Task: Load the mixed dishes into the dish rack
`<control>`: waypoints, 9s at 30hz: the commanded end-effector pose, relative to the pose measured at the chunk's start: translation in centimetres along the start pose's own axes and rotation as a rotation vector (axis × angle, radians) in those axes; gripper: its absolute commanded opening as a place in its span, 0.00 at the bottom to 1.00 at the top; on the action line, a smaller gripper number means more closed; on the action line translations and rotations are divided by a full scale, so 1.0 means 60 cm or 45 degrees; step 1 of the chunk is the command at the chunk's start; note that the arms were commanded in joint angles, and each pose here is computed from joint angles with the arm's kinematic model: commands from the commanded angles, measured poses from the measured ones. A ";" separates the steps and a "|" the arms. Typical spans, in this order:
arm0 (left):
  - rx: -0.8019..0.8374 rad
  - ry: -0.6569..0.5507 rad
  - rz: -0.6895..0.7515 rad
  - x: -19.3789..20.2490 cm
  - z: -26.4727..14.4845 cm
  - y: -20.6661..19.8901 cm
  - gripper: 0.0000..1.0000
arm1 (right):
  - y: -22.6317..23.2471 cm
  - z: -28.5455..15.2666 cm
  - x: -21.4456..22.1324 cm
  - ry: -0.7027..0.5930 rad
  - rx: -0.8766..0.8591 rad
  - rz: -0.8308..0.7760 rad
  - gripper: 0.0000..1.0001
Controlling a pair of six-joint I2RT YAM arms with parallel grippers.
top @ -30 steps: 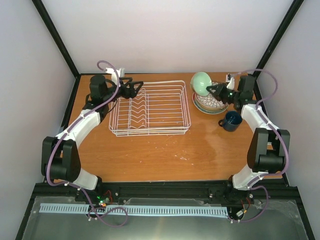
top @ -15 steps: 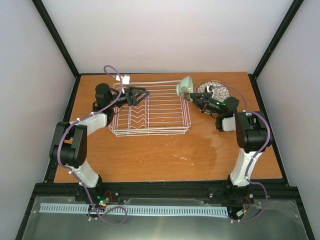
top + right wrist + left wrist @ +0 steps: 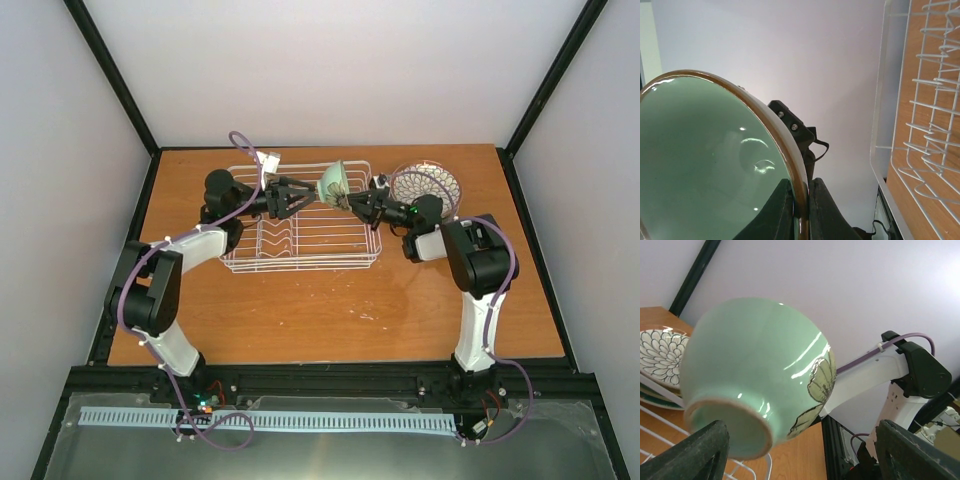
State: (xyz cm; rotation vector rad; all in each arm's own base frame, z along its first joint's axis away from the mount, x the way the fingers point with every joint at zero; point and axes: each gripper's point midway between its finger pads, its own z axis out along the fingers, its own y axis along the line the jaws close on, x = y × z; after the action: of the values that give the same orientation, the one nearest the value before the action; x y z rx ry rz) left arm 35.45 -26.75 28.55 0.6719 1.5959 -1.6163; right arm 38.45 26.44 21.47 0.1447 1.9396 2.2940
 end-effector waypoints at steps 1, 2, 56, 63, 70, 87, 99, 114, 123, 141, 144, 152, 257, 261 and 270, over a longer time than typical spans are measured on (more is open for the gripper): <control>0.096 0.003 0.065 -0.014 0.012 -0.030 0.81 | 0.074 0.022 0.021 0.052 -0.150 -0.256 0.03; 0.101 0.005 0.062 -0.012 0.012 -0.030 0.81 | 0.075 0.024 0.021 0.057 -0.152 -0.256 0.03; -0.205 -0.049 0.326 -0.026 -0.014 -0.048 0.83 | 0.172 0.054 0.072 0.229 -0.213 -0.395 0.03; -0.010 -0.026 0.336 -0.016 -0.005 -0.072 0.82 | 0.168 0.055 0.072 0.229 -0.210 -0.383 0.03; 0.089 -0.024 0.275 -0.014 0.004 -0.067 0.80 | 0.157 0.060 0.081 0.250 -0.200 -0.358 0.03; -0.016 -0.093 0.336 -0.049 -0.040 -0.070 0.79 | 0.143 0.061 0.092 0.271 -0.181 -0.330 0.03; 0.023 -0.091 0.271 -0.041 -0.035 -0.052 0.79 | 0.150 0.069 0.097 0.280 -0.196 -0.333 0.03; 0.038 -0.088 0.257 -0.045 -0.030 -0.050 0.38 | 0.136 0.086 0.101 0.306 -0.198 -0.313 0.03; 0.055 -0.070 0.228 -0.041 -0.028 -0.045 0.01 | 0.119 0.090 0.095 0.310 -0.185 -0.293 0.03; -0.110 -0.025 0.264 -0.050 -0.034 -0.046 0.01 | 0.081 0.085 0.070 0.271 -0.157 -0.253 0.14; -0.139 -0.010 0.259 -0.050 -0.035 -0.044 0.01 | 0.078 0.076 0.064 0.252 -0.149 -0.256 0.16; -0.227 0.011 0.291 -0.062 -0.037 -0.037 0.01 | 0.070 0.044 0.045 0.189 -0.124 -0.267 0.26; -1.421 1.159 0.337 0.088 0.064 0.213 0.01 | -0.002 -0.264 -0.126 -0.414 1.253 -0.707 0.25; -1.442 1.161 0.370 0.084 0.068 0.228 0.01 | -0.002 -0.263 -0.124 -0.413 1.248 -0.704 0.25; -1.513 1.229 0.413 0.119 0.071 0.299 0.01 | -0.005 -0.263 -0.125 -0.410 1.249 -0.705 0.25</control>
State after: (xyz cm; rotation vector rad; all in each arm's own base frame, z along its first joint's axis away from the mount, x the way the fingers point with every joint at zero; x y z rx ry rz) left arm 44.50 -30.03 11.84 0.9796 2.5706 0.1076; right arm 43.15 9.76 18.28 0.0586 2.3402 0.8114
